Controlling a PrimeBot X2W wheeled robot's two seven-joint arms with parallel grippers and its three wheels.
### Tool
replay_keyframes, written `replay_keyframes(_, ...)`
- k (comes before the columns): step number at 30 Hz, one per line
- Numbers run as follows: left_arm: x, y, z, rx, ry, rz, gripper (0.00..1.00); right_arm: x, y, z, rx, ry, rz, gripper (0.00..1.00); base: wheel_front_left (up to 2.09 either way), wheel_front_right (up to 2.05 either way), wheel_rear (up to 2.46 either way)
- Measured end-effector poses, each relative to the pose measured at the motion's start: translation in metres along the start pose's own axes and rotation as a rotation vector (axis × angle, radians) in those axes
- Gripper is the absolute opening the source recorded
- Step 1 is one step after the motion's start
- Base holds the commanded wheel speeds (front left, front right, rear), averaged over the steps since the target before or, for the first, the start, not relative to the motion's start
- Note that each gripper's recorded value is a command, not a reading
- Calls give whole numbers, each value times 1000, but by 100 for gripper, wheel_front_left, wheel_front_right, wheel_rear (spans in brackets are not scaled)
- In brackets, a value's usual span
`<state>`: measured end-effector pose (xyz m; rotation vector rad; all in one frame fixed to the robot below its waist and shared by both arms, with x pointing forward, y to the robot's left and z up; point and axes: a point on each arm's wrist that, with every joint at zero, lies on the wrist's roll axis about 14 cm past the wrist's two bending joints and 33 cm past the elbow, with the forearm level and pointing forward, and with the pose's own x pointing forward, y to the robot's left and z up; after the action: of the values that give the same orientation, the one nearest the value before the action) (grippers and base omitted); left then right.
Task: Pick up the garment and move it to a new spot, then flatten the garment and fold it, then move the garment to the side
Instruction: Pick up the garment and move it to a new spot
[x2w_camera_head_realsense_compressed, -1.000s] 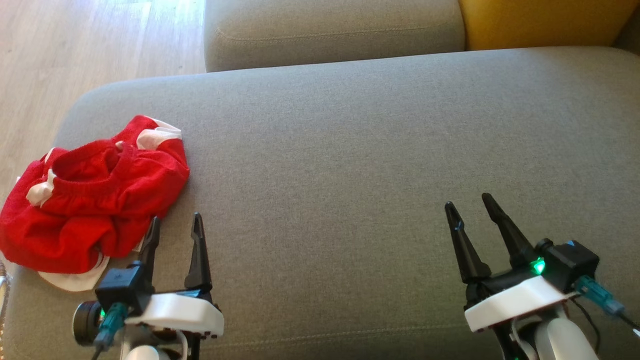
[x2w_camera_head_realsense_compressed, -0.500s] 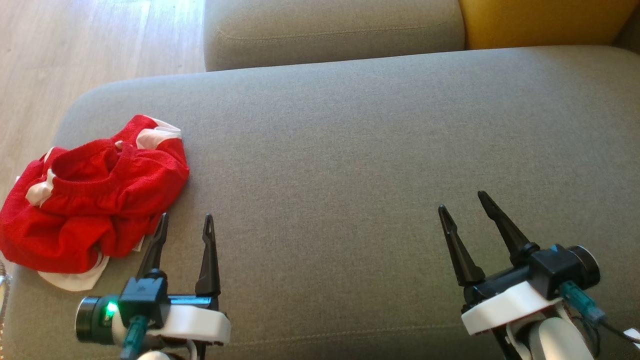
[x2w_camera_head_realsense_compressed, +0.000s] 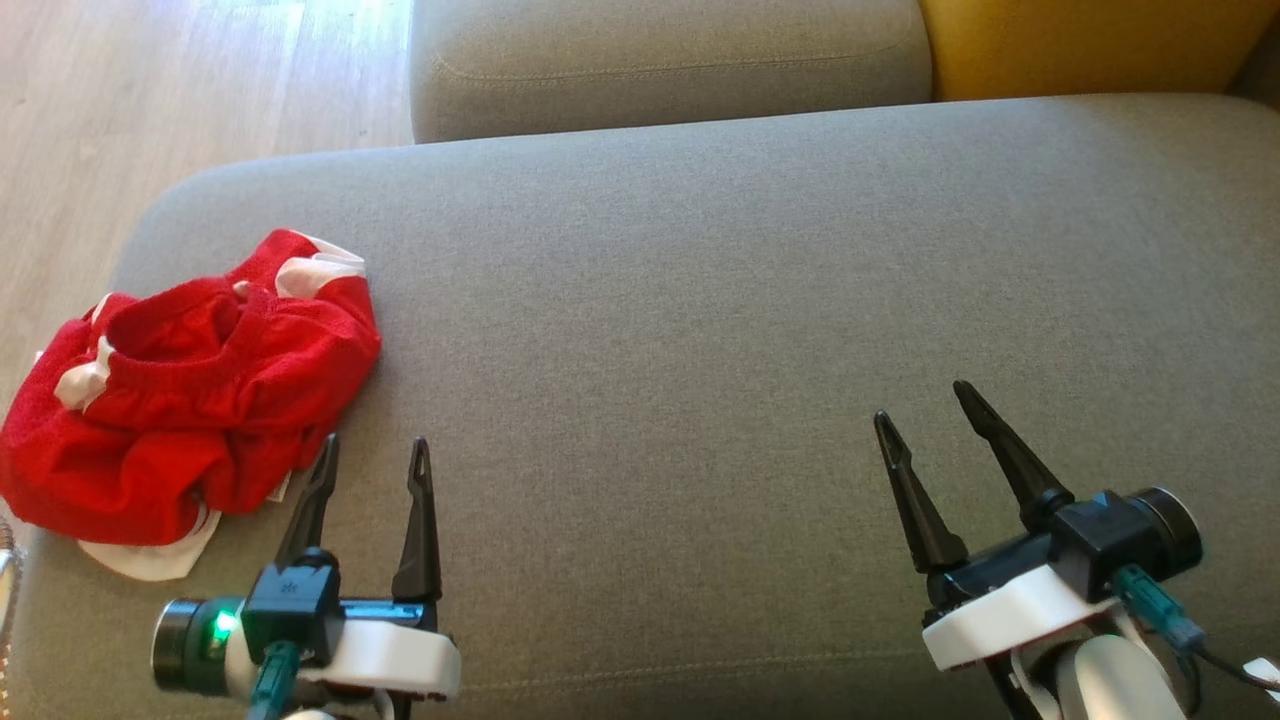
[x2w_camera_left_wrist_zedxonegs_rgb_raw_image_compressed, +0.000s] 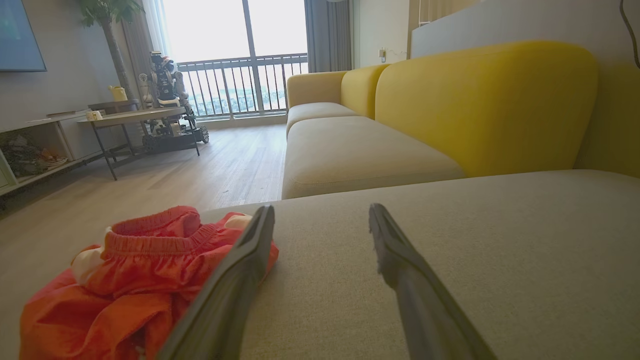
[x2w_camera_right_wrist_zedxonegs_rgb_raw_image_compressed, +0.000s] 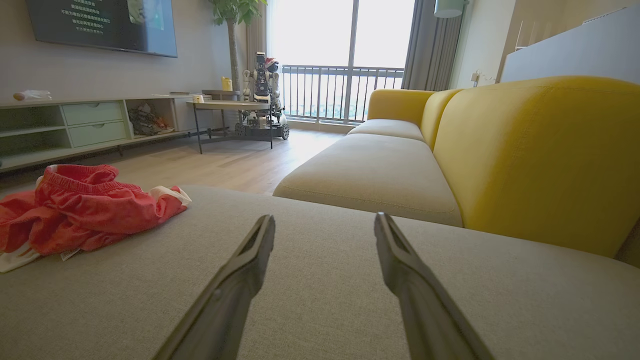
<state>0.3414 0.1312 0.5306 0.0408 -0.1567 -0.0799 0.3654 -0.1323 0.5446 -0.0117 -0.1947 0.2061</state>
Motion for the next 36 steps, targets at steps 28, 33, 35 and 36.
replay_keyframes(28,-43,79,-12,15,60,304,100,38,73,-9,51,1,227,100,0,0,0)
replay_keyframes(33,-56,94,-11,25,65,365,100,43,89,-11,62,4,276,100,0,0,0)
replay_keyframes(35,-60,99,-11,28,67,383,100,45,96,-13,66,6,295,100,0,0,0)
replay_keyframes(36,-62,101,-10,29,67,391,100,46,99,-13,67,7,304,100,0,0,0)
